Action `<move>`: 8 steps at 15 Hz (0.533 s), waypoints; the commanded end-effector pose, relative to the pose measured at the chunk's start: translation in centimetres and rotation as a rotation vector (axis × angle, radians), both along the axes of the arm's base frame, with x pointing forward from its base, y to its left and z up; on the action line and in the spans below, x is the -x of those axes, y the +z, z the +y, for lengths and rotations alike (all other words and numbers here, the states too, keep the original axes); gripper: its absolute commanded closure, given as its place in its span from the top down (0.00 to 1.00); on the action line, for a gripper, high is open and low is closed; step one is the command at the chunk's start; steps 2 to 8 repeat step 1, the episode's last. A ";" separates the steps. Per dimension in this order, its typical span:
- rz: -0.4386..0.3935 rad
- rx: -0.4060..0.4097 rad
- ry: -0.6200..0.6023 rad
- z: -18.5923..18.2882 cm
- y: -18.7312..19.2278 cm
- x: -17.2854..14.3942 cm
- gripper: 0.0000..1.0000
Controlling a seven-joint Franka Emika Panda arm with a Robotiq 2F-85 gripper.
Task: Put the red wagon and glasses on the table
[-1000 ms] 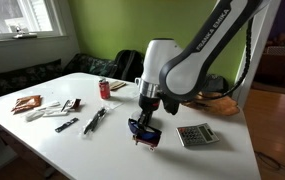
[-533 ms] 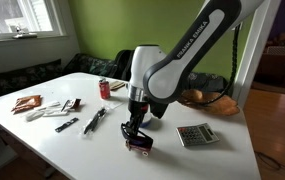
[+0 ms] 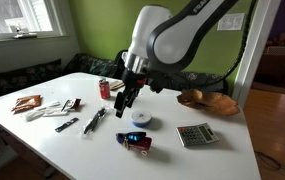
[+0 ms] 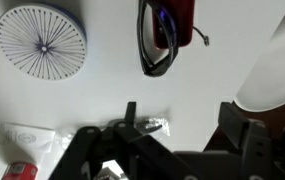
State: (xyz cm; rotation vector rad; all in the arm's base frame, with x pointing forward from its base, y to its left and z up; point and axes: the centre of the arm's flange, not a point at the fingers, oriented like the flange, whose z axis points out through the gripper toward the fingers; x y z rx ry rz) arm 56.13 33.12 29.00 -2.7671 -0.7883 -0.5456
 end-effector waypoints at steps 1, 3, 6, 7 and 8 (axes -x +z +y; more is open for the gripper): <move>-0.034 -0.011 0.012 -0.5 1.3 0.7 0.98; -0.034 -0.011 0.012 -0.5 1.3 0.7 0.98; -0.034 -0.011 0.012 -0.5 1.3 0.7 0.98; -0.034 -0.011 0.012 -0.5 1.3 0.7 0.98; -0.034 -0.011 0.012 -0.5 1.3 0.7 0.98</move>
